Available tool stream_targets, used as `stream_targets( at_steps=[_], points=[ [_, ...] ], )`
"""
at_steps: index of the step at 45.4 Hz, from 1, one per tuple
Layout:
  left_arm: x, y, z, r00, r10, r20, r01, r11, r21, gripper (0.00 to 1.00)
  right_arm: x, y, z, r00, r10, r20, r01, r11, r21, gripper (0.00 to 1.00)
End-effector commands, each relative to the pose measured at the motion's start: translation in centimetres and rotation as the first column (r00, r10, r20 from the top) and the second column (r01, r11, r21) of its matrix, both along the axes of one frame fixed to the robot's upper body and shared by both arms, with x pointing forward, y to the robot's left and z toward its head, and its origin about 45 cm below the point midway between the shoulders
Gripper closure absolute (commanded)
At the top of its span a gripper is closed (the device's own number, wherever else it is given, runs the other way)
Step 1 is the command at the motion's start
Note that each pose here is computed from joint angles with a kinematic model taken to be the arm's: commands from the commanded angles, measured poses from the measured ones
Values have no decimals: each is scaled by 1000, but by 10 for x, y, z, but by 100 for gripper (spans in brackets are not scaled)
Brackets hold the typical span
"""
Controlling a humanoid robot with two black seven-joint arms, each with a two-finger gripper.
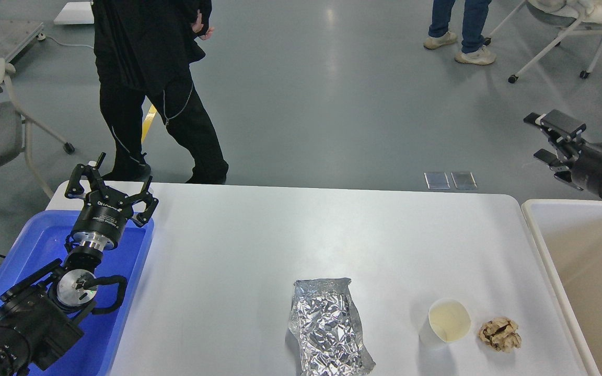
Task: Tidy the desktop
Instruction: 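Move the right gripper inward and down toward the white paper cup, then close the right gripper on the rim of the white paper cup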
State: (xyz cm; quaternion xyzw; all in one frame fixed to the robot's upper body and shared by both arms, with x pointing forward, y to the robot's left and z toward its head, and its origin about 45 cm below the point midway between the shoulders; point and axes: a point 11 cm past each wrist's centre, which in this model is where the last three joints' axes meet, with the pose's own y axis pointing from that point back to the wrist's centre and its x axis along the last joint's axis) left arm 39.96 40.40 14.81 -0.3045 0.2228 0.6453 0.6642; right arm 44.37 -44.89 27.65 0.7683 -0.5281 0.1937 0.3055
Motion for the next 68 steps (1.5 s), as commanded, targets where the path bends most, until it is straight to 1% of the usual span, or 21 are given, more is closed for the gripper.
stream_targets(
  at_steps=[1, 6, 7, 12, 16, 19, 22, 25, 32, 37, 45, 57, 68],
  points=[
    [0, 0, 0, 1000, 0, 0, 0, 1000, 0, 0, -15, 14, 14, 963, 236, -128, -266, 902, -340, 0],
    [0, 0, 0, 1000, 0, 0, 0, 1000, 0, 0, -31, 38, 15, 911, 365, -191, -412, 810, -418, 0],
    [0, 0, 0, 1000, 0, 0, 0, 1000, 0, 0, -38, 48, 14, 884, 415, -216, -467, 762, -449, 0],
    [0, 0, 0, 1000, 0, 0, 0, 1000, 0, 0, -61, 63, 16, 820, 508, -264, -566, 656, -499, 0],
    [0, 0, 0, 1000, 0, 0, 0, 1000, 0, 0, -85, 76, 12, 757, 574, -313, -643, 566, -516, 0],
    [0, 0, 0, 1000, 0, 0, 0, 1000, 0, 0, -97, 86, 7, 705, 616, -352, -690, 481, -541, 0],
    [0, 0, 0, 1000, 0, 0, 0, 1000, 0, 0, -106, 94, 0, 657, 647, -388, -726, 404, -556, 0],
    [0, 0, 0, 1000, -1, 0, 1, 1000, 1, 0, -111, 98, -5, 632, 659, -409, -744, 367, -559, 0],
    [0, 0, 0, 1000, 0, 0, 0, 1000, 0, 0, -121, 96, -23, 600, 653, -462, -779, 343, -525, 0],
    [0, 0, 0, 1000, 1, -1, -1, 1000, 1, 0, -124, 111, -41, 551, 677, -488, -814, 309, -491, 0],
    [0, 0, 0, 1000, 0, 0, 0, 1000, 0, 0, -128, 106, -61, 550, 659, -513, -824, 326, -464, 0],
    [0, 0, 0, 1000, 0, 0, 0, 1000, 0, 0, -122, 102, -104, 562, 632, -533, -821, 349, -452, 0],
    [0, 0, 0, 1000, 0, 0, 0, 1000, 0, 0, -125, 113, -114, 542, 650, -533, -835, 341, -432, 0]
  ],
)
